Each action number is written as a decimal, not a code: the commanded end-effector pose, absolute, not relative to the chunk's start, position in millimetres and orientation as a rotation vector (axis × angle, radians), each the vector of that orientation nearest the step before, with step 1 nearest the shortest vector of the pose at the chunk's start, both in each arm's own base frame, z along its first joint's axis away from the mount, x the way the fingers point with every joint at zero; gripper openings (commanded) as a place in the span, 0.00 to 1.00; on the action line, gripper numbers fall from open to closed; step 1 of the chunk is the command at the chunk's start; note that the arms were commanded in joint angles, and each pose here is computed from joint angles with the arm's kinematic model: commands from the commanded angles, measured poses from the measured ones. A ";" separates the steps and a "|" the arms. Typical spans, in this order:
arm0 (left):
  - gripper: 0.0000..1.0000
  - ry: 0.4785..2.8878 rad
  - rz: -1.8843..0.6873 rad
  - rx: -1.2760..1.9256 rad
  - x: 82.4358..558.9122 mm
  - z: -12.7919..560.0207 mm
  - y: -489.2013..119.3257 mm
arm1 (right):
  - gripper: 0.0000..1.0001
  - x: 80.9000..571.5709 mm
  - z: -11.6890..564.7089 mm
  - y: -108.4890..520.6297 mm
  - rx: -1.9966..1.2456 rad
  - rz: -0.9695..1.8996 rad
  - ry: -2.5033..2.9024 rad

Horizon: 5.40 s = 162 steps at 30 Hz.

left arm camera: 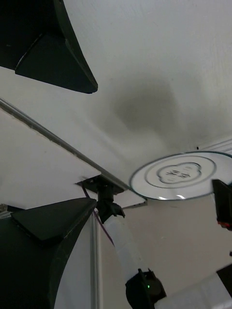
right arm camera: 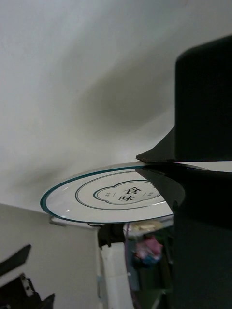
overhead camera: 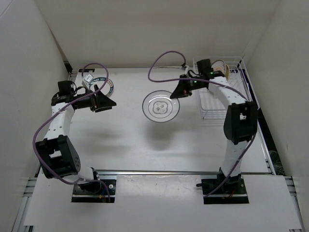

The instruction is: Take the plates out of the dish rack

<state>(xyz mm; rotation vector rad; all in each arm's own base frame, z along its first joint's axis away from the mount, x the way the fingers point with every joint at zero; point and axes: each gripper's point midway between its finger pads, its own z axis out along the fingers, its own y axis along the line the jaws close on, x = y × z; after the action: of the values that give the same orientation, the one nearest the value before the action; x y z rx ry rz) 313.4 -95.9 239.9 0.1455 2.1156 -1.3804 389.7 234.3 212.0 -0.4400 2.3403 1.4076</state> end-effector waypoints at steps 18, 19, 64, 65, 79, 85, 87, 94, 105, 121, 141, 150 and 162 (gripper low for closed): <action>1.00 2.168 -1.598 0.200 328.2 217.3 -130.6 | 0.00 371.6 234.3 374.3 -0.827 1.798 2.143; 1.00 2.175 -1.604 0.192 329.3 214.2 -130.5 | 0.00 374.4 232.8 375.8 -0.821 1.801 2.144; 0.11 2.204 -1.484 -0.026 461.9 217.2 -102.3 | 0.73 280.1 251.6 184.1 -0.548 1.016 2.329; 0.11 2.185 -1.483 -0.030 473.3 226.3 -101.2 | 0.74 275.3 245.6 177.3 -0.569 0.988 2.337; 0.11 2.092 -1.171 -0.532 574.5 165.9 55.1 | 0.78 242.4 187.6 104.8 -0.460 0.840 2.542; 0.11 2.072 -0.982 -0.753 580.1 136.3 114.2 | 0.80 248.3 184.2 105.7 -0.438 0.849 2.550; 0.11 2.082 -0.939 -0.816 580.9 122.6 120.4 | 0.80 248.5 182.8 107.3 -0.425 0.868 2.559; 0.11 2.133 -0.906 -0.958 572.4 77.6 123.5 | 0.81 252.2 185.9 107.3 -0.431 0.861 2.542; 0.32 2.166 -0.876 -0.968 566.4 58.9 124.4 | 0.81 251.2 184.1 108.9 -0.424 0.873 2.534; 0.71 2.163 -0.876 -0.862 562.6 79.3 120.4 | 0.82 251.5 187.0 112.3 -0.412 0.897 2.514; 0.76 2.242 -0.435 -0.671 570.8 107.6 120.4 | 0.82 247.6 190.5 109.0 -0.355 0.940 2.480; 0.77 2.227 -0.289 -0.643 568.7 128.0 134.0 | 0.82 248.2 191.7 107.8 -0.333 0.951 2.479; 0.85 2.297 -0.226 -0.593 555.7 114.4 126.0 | 0.83 250.2 196.9 110.4 -0.338 0.966 2.449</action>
<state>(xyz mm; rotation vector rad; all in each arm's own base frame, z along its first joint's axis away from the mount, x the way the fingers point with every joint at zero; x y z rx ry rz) 557.5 134.6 78.9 -0.6709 2.3276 -0.2594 246.9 106.4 183.7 -0.3028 2.5244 0.9512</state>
